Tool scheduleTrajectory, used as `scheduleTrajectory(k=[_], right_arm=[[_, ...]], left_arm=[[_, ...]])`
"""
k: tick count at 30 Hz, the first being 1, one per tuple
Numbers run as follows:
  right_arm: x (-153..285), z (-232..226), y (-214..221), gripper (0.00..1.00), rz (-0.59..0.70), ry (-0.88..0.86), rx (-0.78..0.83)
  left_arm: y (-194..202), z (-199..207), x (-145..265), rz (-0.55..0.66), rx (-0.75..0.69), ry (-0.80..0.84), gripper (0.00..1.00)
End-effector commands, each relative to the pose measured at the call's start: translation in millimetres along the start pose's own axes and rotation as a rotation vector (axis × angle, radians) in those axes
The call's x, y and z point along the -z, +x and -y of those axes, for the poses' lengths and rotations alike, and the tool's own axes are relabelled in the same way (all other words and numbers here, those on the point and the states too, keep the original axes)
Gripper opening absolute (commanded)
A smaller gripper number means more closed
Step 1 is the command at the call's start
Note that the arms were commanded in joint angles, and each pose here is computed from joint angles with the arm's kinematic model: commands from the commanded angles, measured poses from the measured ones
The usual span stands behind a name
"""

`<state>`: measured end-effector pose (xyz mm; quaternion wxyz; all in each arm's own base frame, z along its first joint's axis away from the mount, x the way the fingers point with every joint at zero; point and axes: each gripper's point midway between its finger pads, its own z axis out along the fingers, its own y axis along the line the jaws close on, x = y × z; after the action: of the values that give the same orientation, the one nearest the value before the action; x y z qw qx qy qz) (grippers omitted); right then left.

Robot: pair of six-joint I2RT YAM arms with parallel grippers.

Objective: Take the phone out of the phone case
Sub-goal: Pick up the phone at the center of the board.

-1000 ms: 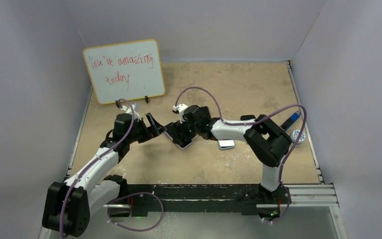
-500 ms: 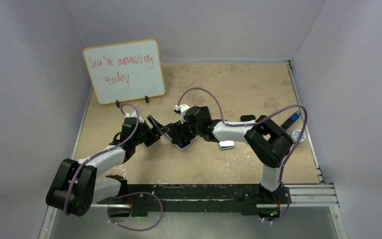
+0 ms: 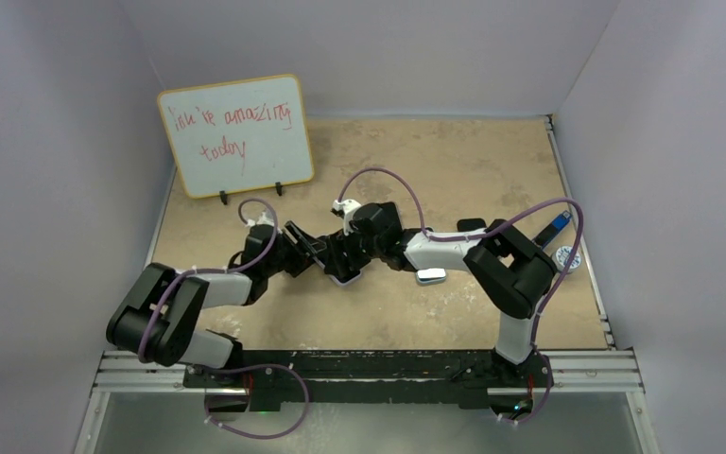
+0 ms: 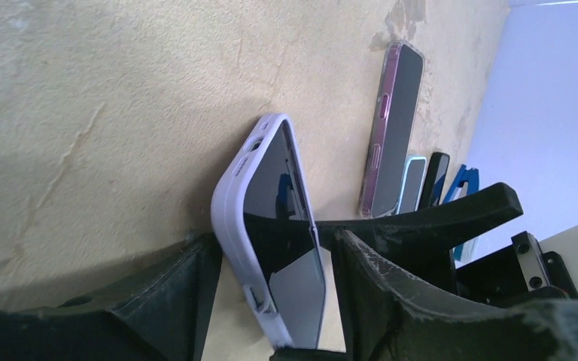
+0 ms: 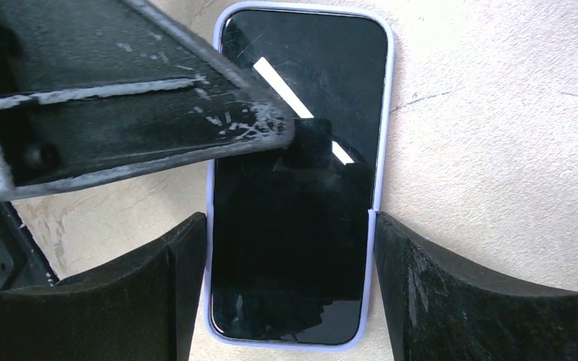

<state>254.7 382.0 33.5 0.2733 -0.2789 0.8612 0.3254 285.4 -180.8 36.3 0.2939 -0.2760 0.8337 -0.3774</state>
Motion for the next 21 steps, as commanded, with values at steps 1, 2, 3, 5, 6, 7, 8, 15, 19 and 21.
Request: scheduleTrajectory(k=[1,2,3,5,6,7,8,15,19,21], right_arm=[[3,-10,18,0.00,-0.054,-0.040,-0.039],[4,-10,17,0.00,-0.049,-0.045,-0.040],[4,-11,18,0.00,-0.049,-0.047,-0.043],[3,-11,18,0.00,-0.050,-0.051,-0.047],[2,-11,19,0.00,-0.053,-0.051,-0.051],[1,-11,20,0.00,-0.057,-0.054,-0.053],[1,-12,20,0.00,-0.058,-0.058,-0.057],[9,-14,12,0.22,-0.017,-0.055,-0.053],[16,-16,5,0.51,0.016,-0.052,-0.048],[21,-21,-1,0.63,0.037,-0.072,-0.044]], left_arm=[[-2,9,-11,0.005,0.032,0.045,0.56],[-1,8,-12,0.003,0.033,0.047,0.54],[0,7,-14,-0.003,0.035,0.047,0.51],[2,5,-18,-0.013,0.046,0.050,0.43],[4,5,-19,-0.021,0.052,0.055,0.36],[5,7,-21,-0.029,0.058,0.066,0.31],[7,7,-21,-0.036,0.062,0.075,0.23],[1,21,-17,-0.003,0.020,0.155,0.00],[-4,38,-10,0.018,-0.032,0.227,0.00],[-5,49,-6,0.024,-0.056,0.280,0.00]])
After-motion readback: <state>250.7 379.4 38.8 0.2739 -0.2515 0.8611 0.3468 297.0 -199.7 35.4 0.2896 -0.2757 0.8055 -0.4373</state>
